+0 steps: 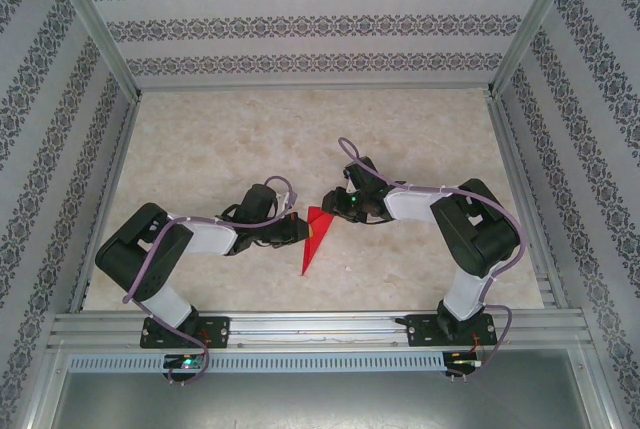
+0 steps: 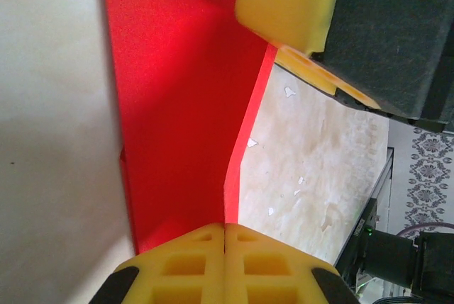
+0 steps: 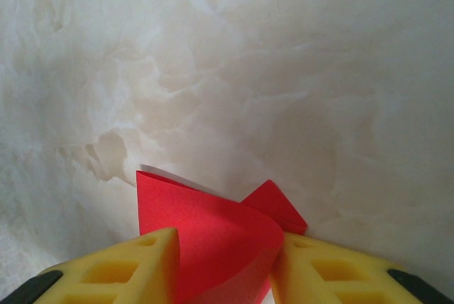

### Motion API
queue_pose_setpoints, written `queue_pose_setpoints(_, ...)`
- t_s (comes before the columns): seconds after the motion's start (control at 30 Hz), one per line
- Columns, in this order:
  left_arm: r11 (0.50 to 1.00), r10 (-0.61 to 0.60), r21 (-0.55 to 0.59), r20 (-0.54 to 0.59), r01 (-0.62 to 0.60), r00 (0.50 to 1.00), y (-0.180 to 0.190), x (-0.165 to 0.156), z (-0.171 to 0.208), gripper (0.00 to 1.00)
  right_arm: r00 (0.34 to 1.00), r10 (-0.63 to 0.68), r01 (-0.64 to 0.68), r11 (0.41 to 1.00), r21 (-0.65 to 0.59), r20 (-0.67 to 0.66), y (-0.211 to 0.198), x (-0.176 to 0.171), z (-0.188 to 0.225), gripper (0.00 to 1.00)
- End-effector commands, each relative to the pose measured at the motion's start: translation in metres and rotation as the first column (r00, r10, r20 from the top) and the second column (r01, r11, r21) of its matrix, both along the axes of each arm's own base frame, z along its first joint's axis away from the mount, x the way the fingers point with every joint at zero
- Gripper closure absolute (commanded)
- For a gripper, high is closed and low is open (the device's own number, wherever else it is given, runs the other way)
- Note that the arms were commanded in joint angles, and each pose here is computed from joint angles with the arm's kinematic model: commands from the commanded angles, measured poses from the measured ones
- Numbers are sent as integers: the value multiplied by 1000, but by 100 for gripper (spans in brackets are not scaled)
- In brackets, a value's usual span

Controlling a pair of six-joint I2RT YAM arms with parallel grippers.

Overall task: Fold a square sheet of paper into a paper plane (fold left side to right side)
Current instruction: Fold the wing for the fifth time at the center of the table.

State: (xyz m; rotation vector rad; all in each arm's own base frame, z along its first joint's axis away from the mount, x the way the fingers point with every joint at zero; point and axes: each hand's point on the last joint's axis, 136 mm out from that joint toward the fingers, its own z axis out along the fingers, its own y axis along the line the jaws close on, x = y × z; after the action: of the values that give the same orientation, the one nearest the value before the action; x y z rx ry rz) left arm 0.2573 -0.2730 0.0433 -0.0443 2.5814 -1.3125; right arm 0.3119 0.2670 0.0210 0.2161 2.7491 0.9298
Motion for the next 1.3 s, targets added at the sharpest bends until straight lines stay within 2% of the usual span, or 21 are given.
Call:
queue_pose_setpoints(0.0, 1000, -16, 12, 2, 16, 1000, 2, 1, 1, 100, 998, 31, -35, 997, -72, -58, -2, -16, -28, 59)
queue_pose_setpoints(0.27, 998, -17, 62, 12, 16, 1000, 7, 2, -1, 100, 998, 32, -37, 996, -75, -61, -3, -17, -29, 59)
queue_pose_setpoints(0.53, 998, -12, 66, 5, 12, 1000, 8, 3, -6, 100, 997, 35, -40, 997, -72, -67, -2, -17, -30, 58)
queue_pose_setpoints(1.27, 998, 2, 68, -6, -1, 1000, 12, 7, -14, 100, 996, 40, -45, 997, -66, -74, -1, -18, -31, 45)
